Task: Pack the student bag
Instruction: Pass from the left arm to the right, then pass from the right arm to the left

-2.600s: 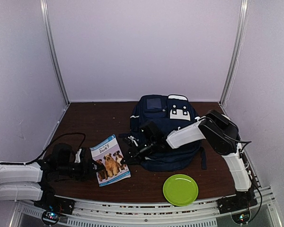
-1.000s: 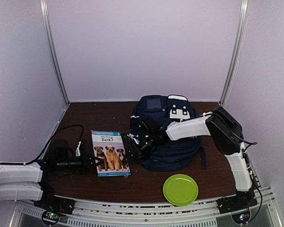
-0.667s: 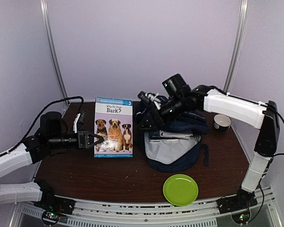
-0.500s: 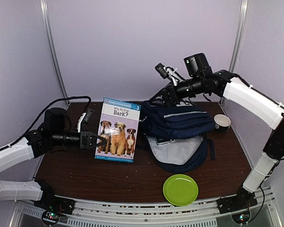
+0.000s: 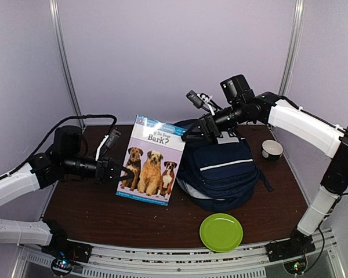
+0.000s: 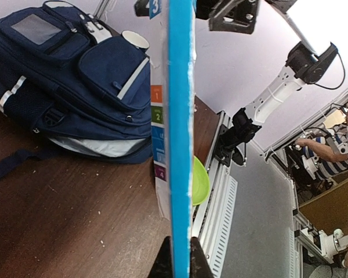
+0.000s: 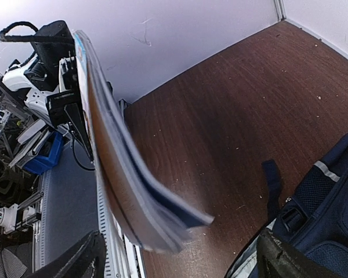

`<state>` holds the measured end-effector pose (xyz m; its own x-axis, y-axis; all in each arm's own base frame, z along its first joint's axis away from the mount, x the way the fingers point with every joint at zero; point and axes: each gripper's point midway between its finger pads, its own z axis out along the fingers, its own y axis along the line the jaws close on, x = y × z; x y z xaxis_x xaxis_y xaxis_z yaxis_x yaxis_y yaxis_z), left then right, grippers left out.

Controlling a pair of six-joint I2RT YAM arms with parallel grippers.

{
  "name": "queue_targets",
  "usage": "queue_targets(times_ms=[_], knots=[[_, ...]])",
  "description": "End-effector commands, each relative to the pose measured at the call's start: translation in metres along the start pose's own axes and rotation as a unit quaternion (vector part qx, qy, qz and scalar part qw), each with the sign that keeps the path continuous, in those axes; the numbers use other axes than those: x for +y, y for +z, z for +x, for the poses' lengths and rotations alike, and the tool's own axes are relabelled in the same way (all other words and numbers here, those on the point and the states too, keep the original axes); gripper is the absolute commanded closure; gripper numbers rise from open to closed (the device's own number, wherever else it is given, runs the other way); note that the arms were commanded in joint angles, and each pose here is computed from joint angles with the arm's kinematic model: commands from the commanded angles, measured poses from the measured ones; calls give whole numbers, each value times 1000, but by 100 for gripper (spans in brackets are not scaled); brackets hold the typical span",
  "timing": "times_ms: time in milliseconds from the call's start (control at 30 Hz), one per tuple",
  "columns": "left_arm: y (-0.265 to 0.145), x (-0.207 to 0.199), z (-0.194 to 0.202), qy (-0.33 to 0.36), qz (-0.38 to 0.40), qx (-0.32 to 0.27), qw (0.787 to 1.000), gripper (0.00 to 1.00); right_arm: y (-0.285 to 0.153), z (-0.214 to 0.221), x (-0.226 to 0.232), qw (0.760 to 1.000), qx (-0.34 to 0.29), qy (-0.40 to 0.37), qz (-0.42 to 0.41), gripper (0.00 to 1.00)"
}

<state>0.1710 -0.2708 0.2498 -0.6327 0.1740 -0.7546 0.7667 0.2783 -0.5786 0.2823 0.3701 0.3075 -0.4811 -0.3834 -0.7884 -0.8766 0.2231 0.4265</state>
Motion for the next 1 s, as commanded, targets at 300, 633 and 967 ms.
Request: queue_targets(times_ms=[300,633,967], knots=[[-6,-53,-61,81,87,-97,988,100,20,-22,64,980,-35,26,-194,40],[17,-25,-61,76,49,-101,991,51,-1,-50,88,954,-90,64,-278,100],[23,-32,-55,80,74,-79,991,73,6,-44,59,967,-74,78,-233,100]])
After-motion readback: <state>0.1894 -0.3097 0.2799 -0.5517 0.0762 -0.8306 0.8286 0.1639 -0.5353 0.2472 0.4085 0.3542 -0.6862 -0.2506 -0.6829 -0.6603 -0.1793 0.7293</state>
